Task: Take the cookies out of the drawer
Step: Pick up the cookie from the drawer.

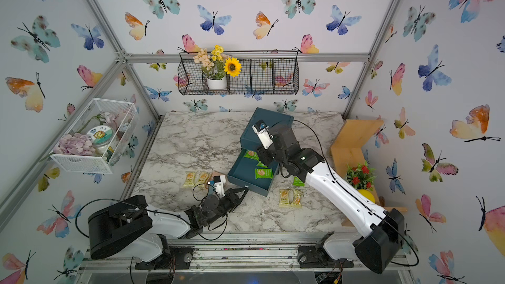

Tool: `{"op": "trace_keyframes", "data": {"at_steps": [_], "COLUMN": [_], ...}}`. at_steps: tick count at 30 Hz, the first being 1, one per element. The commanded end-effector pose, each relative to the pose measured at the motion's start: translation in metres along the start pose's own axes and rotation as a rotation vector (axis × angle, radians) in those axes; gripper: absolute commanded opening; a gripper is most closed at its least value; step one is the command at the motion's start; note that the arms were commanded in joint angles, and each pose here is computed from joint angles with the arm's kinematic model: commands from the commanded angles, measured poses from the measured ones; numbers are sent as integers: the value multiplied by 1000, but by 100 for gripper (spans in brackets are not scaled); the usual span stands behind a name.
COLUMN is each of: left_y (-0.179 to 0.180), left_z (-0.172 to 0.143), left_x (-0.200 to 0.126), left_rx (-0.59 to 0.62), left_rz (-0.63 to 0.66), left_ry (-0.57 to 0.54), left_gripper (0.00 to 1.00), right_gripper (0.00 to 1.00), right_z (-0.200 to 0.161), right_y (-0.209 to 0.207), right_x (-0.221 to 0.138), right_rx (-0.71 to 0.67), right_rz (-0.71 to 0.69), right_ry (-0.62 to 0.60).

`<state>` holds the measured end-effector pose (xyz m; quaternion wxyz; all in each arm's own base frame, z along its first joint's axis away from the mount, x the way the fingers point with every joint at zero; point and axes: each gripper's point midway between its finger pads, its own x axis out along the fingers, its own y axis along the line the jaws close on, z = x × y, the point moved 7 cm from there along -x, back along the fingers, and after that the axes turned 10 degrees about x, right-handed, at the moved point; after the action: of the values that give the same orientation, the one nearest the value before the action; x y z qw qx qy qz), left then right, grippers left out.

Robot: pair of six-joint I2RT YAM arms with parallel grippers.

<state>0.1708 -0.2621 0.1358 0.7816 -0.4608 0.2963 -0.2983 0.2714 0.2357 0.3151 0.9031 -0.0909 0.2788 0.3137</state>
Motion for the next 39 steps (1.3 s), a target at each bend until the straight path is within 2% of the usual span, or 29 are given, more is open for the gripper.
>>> {"op": "trace_keyframes", "data": {"at_steps": [1, 8, 20, 23, 28, 39], "left_y": [-5, -7, -8, -7, -7, -6], "left_z": [3, 2, -1, -1, -1, 0], "left_x": [-5, -11, -12, -13, -14, -13], "left_rx": [-1, 8, 11, 13, 13, 15], "left_rz": [-30, -25, -21, -16, -13, -8], "left_ry": [-5, -14, -10, -13, -17, -22], "left_gripper": [0, 0, 0, 0, 0, 0], "right_gripper": [57, 55, 51, 48, 48, 49], "right_z": [-11, -28, -60, -63, -66, -79], "right_y": [20, 36, 28, 23, 19, 14], "right_x": [18, 55, 106, 114, 121, 143], "right_rx": [-162, -201, -237, -236, -240, -276], "right_rz": [38, 48, -116, -178, -221, -287], "right_ry": [90, 180, 310, 294, 259, 313]}}
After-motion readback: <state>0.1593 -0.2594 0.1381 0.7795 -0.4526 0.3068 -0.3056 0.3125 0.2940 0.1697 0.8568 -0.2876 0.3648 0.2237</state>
